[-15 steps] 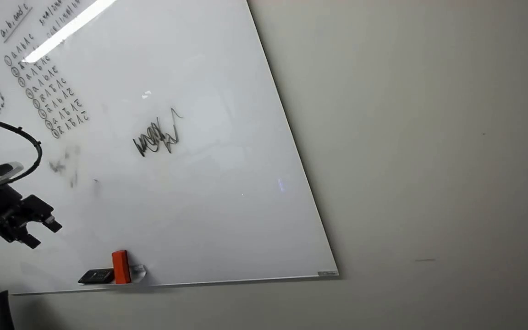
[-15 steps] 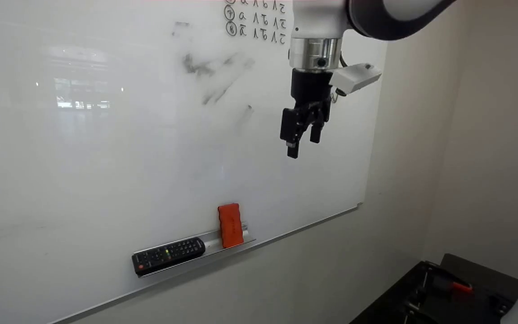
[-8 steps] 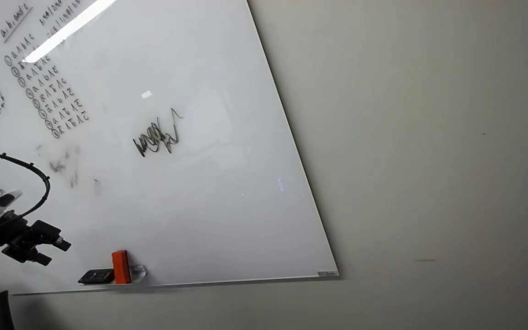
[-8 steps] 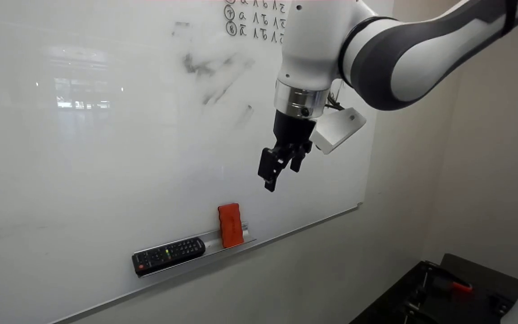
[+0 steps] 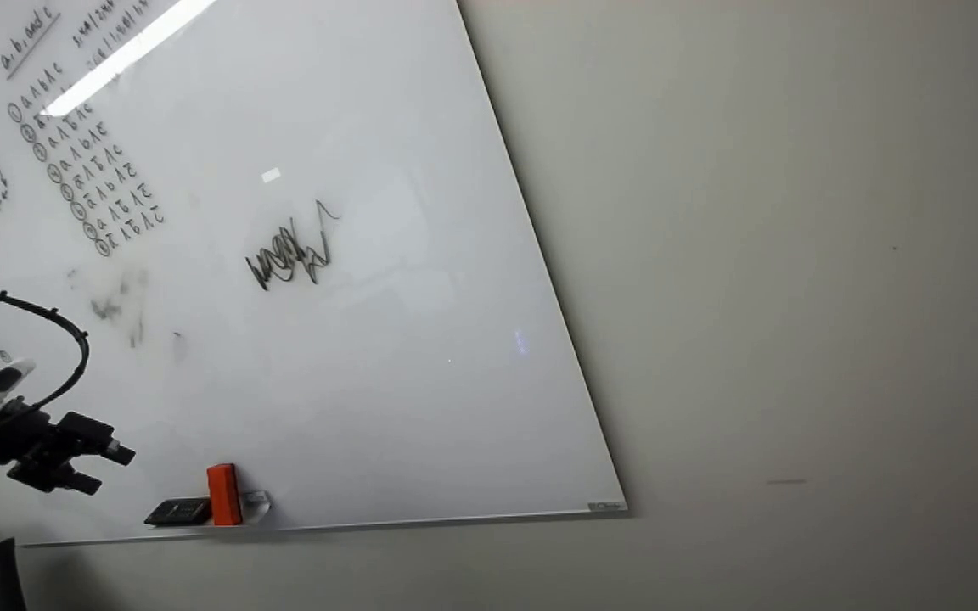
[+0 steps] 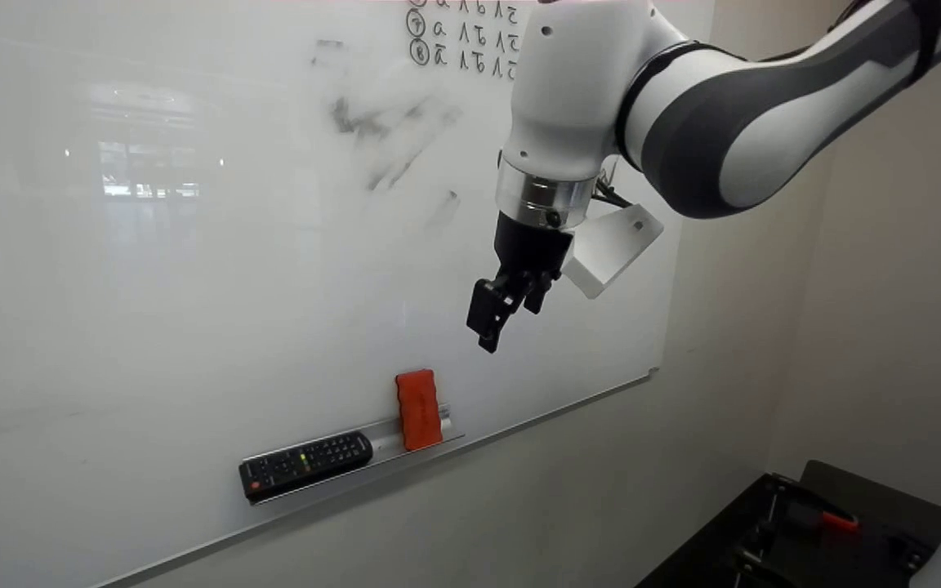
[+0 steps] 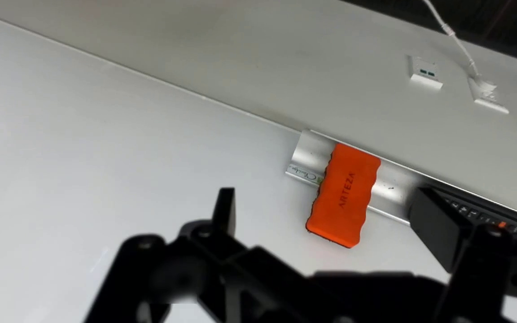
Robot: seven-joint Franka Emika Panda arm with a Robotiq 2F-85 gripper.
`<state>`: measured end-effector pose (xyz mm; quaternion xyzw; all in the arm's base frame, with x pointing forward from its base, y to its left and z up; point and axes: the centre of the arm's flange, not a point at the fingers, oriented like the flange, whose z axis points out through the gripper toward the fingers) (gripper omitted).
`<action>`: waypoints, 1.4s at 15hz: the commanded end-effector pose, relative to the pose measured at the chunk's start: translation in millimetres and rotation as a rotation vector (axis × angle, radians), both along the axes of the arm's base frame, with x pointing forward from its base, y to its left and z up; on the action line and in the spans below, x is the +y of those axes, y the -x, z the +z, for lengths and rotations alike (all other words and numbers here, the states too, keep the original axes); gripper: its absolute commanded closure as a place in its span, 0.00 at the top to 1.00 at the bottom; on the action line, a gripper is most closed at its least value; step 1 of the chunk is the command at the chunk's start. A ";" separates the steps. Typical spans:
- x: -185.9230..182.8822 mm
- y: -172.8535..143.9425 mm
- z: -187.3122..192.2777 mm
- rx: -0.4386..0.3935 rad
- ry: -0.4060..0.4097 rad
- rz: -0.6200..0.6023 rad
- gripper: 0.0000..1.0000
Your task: Pick the eraser and rub off the contents on the whiteboard
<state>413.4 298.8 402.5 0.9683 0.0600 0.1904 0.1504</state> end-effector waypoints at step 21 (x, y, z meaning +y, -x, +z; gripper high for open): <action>27.5 34.1 -103.5 -0.531 -0.096 0.012 1.00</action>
